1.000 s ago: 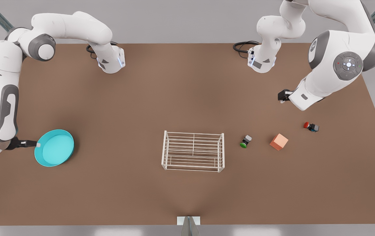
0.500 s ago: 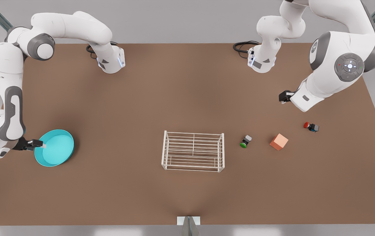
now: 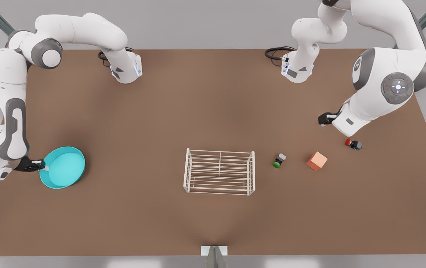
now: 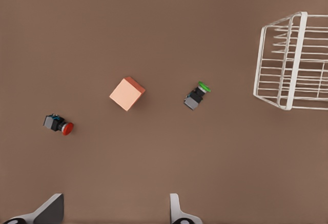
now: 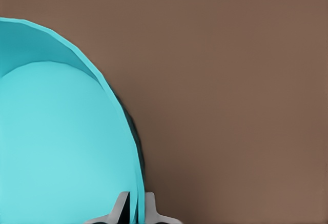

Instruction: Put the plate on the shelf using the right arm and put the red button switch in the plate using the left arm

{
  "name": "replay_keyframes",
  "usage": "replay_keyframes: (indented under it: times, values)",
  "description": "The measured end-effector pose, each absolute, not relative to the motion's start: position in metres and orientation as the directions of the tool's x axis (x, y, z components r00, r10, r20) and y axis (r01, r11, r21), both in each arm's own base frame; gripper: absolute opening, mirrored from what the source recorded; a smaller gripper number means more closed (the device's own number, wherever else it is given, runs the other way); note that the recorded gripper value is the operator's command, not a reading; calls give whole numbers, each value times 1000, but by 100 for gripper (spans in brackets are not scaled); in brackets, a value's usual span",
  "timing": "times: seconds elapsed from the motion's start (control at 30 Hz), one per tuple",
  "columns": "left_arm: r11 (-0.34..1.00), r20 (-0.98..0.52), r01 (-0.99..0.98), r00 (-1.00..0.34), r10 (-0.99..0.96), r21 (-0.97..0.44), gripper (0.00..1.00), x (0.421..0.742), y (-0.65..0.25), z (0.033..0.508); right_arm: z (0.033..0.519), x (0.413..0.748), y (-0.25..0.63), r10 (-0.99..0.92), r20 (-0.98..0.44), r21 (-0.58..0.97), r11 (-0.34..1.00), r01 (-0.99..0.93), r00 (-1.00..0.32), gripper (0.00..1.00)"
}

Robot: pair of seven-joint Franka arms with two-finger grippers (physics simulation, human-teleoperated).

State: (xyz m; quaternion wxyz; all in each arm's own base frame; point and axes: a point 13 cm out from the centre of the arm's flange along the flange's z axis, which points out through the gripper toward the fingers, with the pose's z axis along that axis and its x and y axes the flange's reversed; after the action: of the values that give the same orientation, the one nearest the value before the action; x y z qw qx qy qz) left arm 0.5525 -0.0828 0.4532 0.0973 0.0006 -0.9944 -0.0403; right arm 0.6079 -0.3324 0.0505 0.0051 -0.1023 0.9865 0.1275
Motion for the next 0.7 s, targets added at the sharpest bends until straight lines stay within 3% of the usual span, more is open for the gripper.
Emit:
replay_keyframes:
  times: [0.4,0.57,0.7]
  values:
    - [995,196,-48,-979,-65,90,100,555,-75,448,138,659,-239,-368,-149,346,850,-397,-918,21]
    - [994,196,-58,-978,-76,94,100,556,-75,446,193,696,-84,-485,-272,467,688,-555,-831,21]
    - [978,238,-169,-951,-195,125,100,573,-15,386,249,703,46,-548,-326,528,571,-629,-771,21]
